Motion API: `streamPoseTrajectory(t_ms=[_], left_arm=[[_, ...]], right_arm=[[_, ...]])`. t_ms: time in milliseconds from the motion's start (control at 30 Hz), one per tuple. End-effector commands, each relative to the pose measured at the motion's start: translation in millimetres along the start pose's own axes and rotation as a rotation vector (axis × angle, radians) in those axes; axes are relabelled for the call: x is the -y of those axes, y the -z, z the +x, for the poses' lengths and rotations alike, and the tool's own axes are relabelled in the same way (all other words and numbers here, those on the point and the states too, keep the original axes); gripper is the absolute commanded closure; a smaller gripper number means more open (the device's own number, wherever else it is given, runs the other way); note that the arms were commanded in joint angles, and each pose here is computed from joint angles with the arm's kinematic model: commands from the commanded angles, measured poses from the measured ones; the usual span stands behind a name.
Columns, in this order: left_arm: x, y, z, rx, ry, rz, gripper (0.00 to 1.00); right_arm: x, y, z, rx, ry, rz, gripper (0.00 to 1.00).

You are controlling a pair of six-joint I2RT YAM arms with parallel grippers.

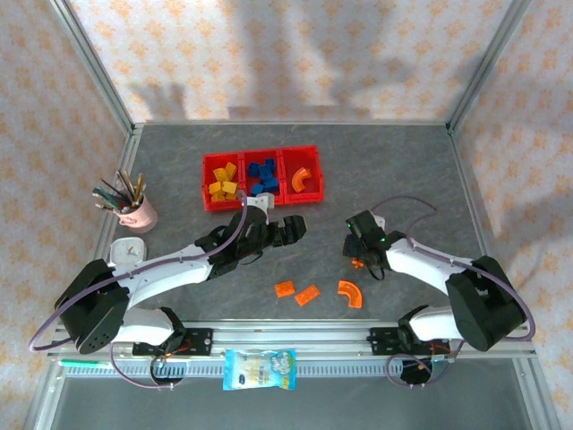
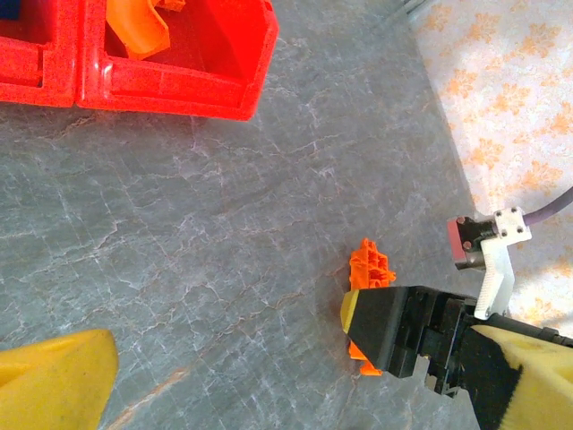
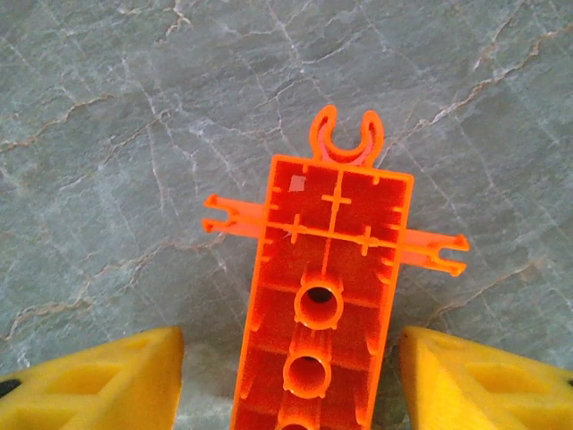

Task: Sort the legos into containers by color
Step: Pick up the lego from the middle-right of the table, then place the lego in the container.

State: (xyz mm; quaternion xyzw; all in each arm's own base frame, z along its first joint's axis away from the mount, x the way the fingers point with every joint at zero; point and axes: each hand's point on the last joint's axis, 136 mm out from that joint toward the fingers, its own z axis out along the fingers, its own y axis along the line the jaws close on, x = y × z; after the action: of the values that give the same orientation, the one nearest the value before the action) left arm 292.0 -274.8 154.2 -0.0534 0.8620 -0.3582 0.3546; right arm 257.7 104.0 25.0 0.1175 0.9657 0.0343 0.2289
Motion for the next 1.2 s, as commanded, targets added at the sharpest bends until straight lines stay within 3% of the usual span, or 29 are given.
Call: streamPoseTrajectory(t_ms=[0, 233, 767, 1167], left_arm=[[9, 1, -12, 0.038, -0.021, 0.002, 0.01], [10, 1, -12, 0.033, -0.025, 0.003, 0.01], [14, 0, -17, 0.036, -0.039, -0.002, 0.01], [-1, 21, -40, 0.098, -0.061, -0.070, 0.01]], right_arm=[[-3, 1, -15, 0.048, -0.033, 0.020, 0.37], [2, -1, -22, 0.084, -0.071, 0.058, 0.41], [-8, 6, -29, 0.096, -0.047, 0.012, 0.67], [-77, 37, -97, 0.196, 0.038, -0.139, 0.71]])
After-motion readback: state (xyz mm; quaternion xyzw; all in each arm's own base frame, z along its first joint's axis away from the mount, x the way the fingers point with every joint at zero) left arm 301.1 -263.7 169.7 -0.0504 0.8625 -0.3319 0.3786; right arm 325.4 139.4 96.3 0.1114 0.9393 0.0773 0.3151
